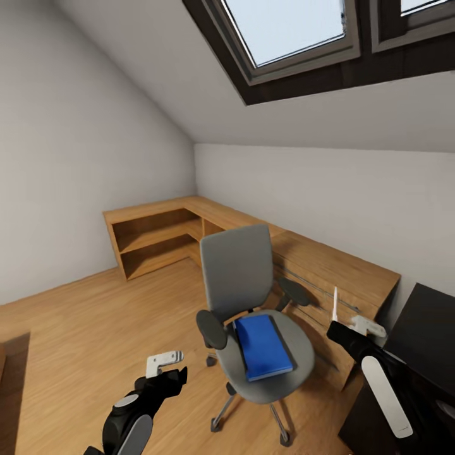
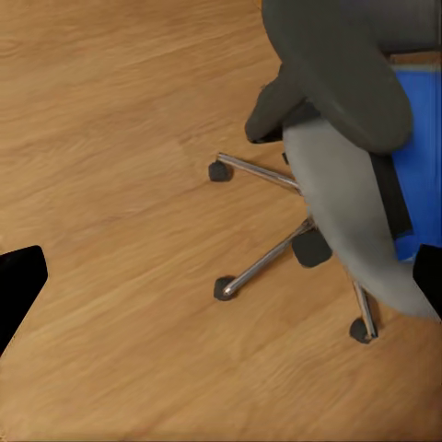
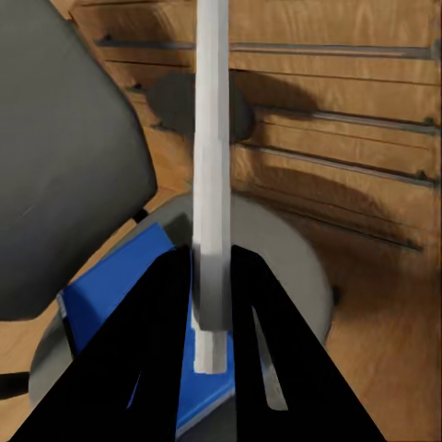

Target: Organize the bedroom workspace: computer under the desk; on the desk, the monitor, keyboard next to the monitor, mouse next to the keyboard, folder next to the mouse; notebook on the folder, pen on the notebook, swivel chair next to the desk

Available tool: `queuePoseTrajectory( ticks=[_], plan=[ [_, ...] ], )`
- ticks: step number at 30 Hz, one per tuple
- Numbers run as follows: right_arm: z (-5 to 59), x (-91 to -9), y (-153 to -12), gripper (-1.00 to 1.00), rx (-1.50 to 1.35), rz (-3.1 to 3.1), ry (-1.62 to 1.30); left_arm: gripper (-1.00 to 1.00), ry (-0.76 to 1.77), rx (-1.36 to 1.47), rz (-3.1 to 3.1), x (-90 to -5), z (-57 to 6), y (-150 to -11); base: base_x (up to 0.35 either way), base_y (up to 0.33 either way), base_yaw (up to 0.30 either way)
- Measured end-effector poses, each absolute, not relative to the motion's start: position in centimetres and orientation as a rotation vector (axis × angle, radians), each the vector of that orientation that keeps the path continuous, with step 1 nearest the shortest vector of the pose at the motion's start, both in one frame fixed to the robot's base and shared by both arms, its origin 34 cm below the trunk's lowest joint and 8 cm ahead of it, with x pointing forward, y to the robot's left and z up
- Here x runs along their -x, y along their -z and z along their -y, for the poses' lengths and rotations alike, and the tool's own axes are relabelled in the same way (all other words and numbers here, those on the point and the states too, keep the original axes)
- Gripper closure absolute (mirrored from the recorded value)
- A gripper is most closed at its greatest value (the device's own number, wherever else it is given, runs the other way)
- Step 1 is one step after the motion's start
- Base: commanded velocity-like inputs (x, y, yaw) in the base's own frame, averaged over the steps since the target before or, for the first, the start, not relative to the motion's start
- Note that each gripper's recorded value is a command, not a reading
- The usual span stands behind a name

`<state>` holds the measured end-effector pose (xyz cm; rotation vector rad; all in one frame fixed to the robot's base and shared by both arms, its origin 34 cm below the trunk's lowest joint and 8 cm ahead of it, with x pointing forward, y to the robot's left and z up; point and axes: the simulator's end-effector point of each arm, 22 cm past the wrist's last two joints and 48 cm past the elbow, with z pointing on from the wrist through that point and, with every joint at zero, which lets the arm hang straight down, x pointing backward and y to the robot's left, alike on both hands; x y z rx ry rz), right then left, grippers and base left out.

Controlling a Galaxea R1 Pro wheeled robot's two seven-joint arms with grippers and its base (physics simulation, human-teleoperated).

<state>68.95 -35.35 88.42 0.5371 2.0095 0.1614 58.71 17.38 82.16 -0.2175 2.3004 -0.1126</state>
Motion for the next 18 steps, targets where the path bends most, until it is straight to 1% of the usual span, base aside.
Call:
queuePoseTrajectory(
  ticks=[11, 14, 18],
  plan=[
    [35.8, -68.8, -90.7, 1.00, -0.548, -1.995, -0.160, -1.00, 0.102, 0.215, -2.294, -58.6, -17.3, -84.2, 0.000, -0.009, -0.245],
    [37.2, -68.6, -91.3, 1.00, -0.582, -1.981, -0.150, -1.00, 0.102, 0.211, -2.296, -58.5, -17.2, -84.6, 0.000, -0.216, -0.189],
    [37.4, -68.5, -91.9, 1.00, -0.591, -1.978, -0.149, -1.00, 0.100, 0.207, -2.302, -58.3, -17.2, -84.9, 0.000, -0.294, -0.038]
  ],
)
